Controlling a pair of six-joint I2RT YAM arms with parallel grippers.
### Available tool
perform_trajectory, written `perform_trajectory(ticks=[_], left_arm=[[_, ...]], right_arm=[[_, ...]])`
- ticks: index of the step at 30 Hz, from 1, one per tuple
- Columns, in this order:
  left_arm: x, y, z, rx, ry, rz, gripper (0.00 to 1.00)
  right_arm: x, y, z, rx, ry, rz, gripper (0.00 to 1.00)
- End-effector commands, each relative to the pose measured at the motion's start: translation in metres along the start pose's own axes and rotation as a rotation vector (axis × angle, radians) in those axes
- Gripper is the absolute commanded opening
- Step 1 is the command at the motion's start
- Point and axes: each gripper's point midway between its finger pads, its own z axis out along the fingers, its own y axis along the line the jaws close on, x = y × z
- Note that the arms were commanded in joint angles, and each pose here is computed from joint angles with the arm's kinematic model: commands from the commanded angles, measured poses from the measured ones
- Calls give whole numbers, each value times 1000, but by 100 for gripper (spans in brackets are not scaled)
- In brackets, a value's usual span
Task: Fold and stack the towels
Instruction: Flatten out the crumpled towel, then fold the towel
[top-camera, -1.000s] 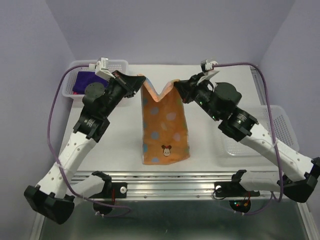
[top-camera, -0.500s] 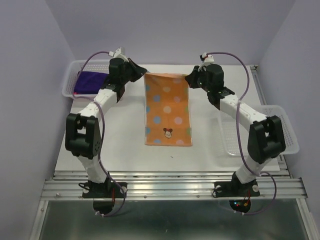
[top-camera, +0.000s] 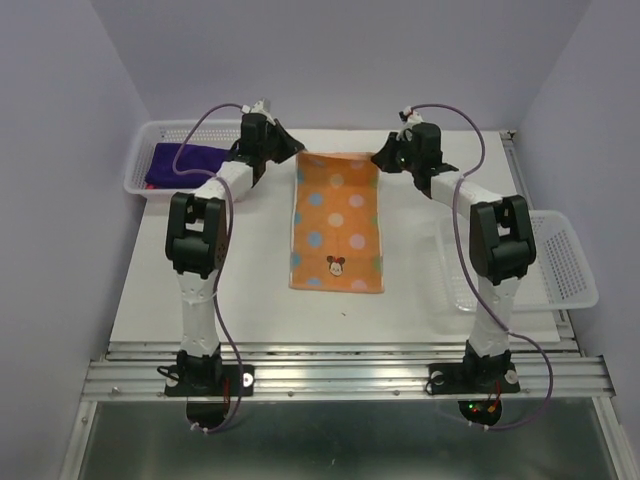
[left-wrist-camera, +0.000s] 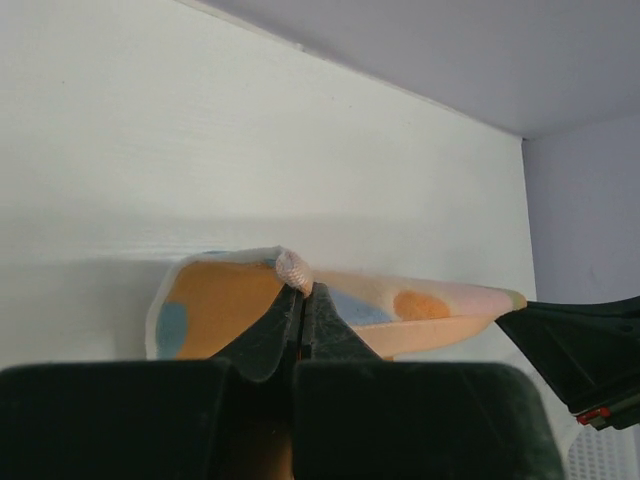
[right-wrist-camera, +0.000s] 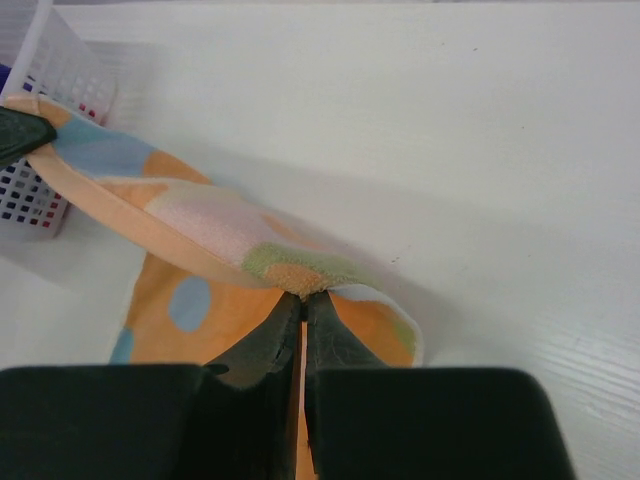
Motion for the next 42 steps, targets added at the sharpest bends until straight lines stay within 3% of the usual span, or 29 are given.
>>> perform_trajectory(ticks=[1,4,5,6,8,16,28,42], left_arm=[[-28,-30,-38,42,-86,41,0],[-17,-30,-52,42,-92,32,0],[-3,-26,-61,32,-76,25,0],[16,-17,-64,11,-48,13,0],[25,-19,-76,3,-44,13,0],[94,0,-123,-99,7,-66,0],[164,18,-184,-159,46,-124,0],[177,16,-218,-214,9,-117,0]], right_arm=[[-36,34,-23,-100,-36,-15,1],[-24,37,-39,-94,-5,18,1],[0,35,-46,-95,44,57,1],[-3,44,-56,-116,35,64,1],[26,49,-69,-144,96,114,1],[66,76,-124,-147,139,156,1],[133,92,-183,-131,221,209,1],[171,86,-216,-69,263,250,1]])
